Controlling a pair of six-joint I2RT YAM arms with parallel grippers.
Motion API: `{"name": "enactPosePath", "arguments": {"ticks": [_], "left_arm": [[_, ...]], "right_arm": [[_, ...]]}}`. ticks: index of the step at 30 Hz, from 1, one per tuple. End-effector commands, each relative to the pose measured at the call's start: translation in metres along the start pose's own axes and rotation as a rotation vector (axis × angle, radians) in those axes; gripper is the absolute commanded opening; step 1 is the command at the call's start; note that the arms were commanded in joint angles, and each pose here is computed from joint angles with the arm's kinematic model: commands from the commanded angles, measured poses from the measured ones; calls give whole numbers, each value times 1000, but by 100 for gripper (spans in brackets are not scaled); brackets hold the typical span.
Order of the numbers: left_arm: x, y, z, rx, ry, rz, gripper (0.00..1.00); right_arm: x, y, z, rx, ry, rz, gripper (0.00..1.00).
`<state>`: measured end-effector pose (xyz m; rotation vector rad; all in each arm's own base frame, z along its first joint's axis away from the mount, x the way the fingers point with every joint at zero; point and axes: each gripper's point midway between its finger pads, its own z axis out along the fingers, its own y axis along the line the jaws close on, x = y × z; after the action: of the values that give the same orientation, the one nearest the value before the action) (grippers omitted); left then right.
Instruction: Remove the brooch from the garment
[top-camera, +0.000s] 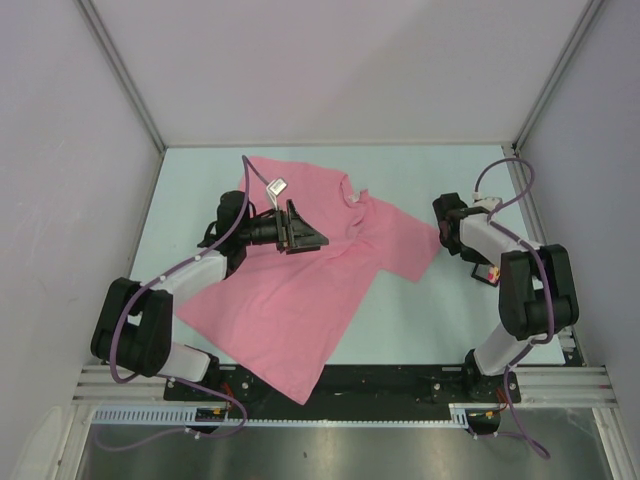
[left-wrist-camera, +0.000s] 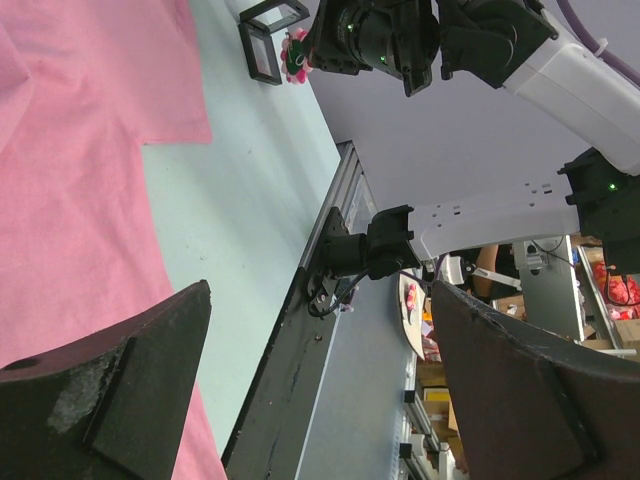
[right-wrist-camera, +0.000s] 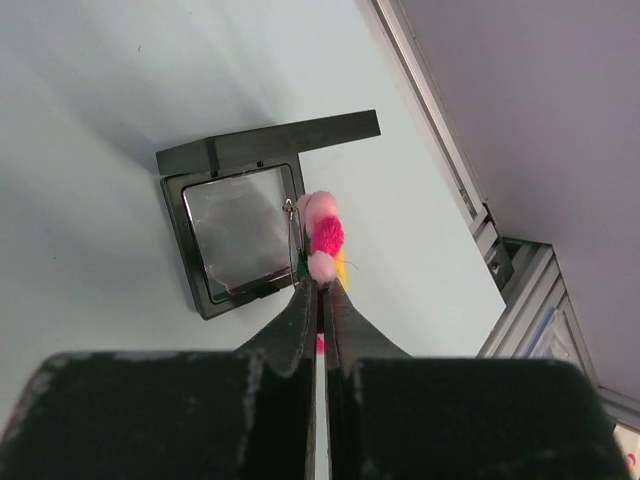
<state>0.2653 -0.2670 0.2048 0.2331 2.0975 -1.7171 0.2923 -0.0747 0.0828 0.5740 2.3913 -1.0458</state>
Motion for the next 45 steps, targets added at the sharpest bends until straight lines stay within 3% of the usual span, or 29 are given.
{"name": "enactPosePath", "arguments": {"ticks": [1,24,28,36,45], "left_arm": [[-2,-8,-2,35,1,26,95],[-1,-10,-3,46,4,27,95],[-2,-9,-3,47,4,23,94],[-1,-10,-3,52,4,22,94],[-2,-10,-3,53,1,23,94]], "right_arm": [[-19,-1,2,21,-41,42,0],[-15,12,11,5,-24,25,4],[-13,16,13,-1,-15,17,10],[-11,21,16,-9,-7,11,13],[-11,25,14,-39,-4,9,35]]}}
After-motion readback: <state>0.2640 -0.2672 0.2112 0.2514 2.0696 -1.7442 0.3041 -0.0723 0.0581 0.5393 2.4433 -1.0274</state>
